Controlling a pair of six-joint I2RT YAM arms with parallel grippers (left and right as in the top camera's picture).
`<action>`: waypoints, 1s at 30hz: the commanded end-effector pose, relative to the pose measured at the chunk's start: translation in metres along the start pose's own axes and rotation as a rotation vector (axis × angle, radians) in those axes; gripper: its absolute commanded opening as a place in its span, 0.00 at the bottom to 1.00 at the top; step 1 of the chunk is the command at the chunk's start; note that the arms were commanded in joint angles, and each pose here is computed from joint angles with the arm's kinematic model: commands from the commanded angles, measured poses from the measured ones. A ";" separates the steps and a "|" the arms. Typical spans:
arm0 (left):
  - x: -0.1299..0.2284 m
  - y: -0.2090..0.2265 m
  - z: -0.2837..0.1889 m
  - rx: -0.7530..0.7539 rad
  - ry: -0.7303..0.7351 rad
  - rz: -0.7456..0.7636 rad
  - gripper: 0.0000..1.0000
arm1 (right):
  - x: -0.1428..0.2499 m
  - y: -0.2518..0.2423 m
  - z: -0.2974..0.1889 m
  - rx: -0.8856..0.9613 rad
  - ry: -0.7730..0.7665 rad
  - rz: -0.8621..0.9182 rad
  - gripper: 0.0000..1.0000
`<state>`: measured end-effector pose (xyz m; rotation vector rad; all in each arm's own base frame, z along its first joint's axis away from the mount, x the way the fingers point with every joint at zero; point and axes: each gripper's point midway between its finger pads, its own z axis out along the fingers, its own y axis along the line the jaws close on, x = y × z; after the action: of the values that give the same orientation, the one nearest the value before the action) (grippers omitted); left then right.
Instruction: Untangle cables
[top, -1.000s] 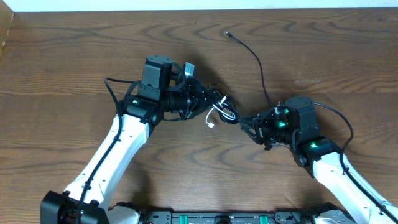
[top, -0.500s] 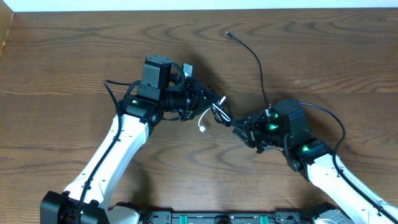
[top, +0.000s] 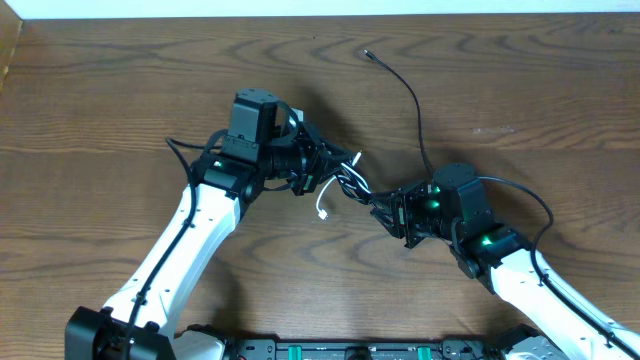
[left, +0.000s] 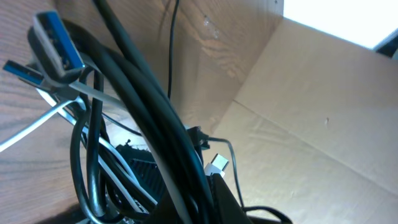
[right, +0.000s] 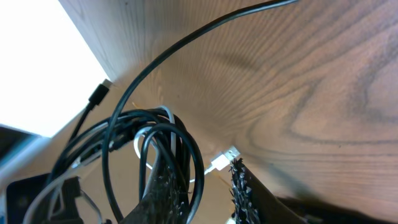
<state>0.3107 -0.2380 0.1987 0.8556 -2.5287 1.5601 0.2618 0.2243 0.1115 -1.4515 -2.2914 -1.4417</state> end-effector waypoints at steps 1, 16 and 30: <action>0.005 -0.003 0.004 -0.007 -0.021 -0.045 0.08 | 0.009 0.004 0.001 -0.006 0.034 0.075 0.29; 0.009 -0.007 0.009 -0.002 -0.021 -0.031 0.08 | 0.010 0.005 0.000 -0.005 0.037 0.196 0.18; 0.005 -0.029 0.007 0.083 -0.032 -0.030 0.08 | -0.017 -0.006 0.000 0.020 -0.109 0.017 0.01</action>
<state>0.3196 -0.2513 0.2061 0.9380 -2.5119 1.6044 0.2664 0.2183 0.1081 -1.6042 -2.2008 -1.3952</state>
